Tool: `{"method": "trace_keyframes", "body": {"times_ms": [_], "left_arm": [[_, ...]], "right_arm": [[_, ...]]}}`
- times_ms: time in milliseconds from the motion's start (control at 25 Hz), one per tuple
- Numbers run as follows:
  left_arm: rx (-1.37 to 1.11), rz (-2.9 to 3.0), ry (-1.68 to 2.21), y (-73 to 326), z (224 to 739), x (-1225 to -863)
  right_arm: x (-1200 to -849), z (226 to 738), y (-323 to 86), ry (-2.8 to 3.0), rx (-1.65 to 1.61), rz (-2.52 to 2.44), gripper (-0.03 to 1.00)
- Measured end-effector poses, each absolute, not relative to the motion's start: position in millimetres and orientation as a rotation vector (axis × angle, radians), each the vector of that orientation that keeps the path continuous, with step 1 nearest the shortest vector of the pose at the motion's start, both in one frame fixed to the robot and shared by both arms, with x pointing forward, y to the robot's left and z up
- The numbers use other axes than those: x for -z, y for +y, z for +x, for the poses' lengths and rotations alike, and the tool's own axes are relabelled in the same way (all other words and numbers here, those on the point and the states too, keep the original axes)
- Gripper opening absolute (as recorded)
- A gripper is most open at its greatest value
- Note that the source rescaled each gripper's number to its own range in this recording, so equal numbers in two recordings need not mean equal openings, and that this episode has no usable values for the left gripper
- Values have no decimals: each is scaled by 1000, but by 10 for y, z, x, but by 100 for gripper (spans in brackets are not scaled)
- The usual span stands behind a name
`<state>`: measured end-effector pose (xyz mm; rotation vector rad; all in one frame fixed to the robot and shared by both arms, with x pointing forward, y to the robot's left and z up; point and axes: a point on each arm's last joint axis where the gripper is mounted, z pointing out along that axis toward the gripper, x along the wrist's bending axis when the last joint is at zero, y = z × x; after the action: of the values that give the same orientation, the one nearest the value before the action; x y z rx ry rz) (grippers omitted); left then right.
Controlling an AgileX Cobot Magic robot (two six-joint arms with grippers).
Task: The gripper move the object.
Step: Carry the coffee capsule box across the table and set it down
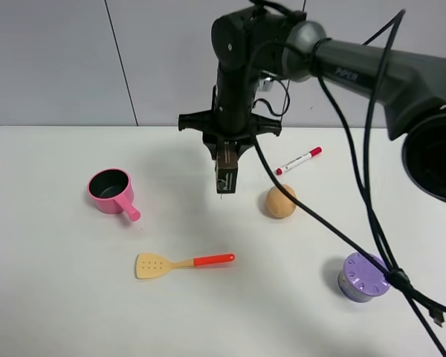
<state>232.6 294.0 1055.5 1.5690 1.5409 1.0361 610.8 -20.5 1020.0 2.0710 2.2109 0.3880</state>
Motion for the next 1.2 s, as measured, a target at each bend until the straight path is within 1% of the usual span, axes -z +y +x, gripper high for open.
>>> {"method": "trace_keyframes", "body": {"times_ms": [120, 240, 440, 880, 1000, 1200], "left_arm": [[-1036, 1569, 1541, 2940, 2326, -10555], [-1036, 1569, 1541, 2940, 2326, -10555], [-1036, 1569, 1541, 2940, 2326, -10555], [-1036, 1569, 1541, 2940, 2326, -10555], [-1036, 1569, 1541, 2940, 2326, -10555], [-1036, 1569, 1541, 2940, 2326, -10555]], "right_arm": [[-10550, 6026, -275, 2212, -491, 2011, 0], [-10813, 5948, -338, 2213, -569, 1962, 0], [-11118, 5859, -451, 2202, -645, 1873, 0], [-11440, 5748, -614, 2299, -681, 1594, 0], [-11491, 5766, -752, 2297, -663, 1547, 0], [-11448, 5760, -1167, 2260, -562, 1590, 0]]}}
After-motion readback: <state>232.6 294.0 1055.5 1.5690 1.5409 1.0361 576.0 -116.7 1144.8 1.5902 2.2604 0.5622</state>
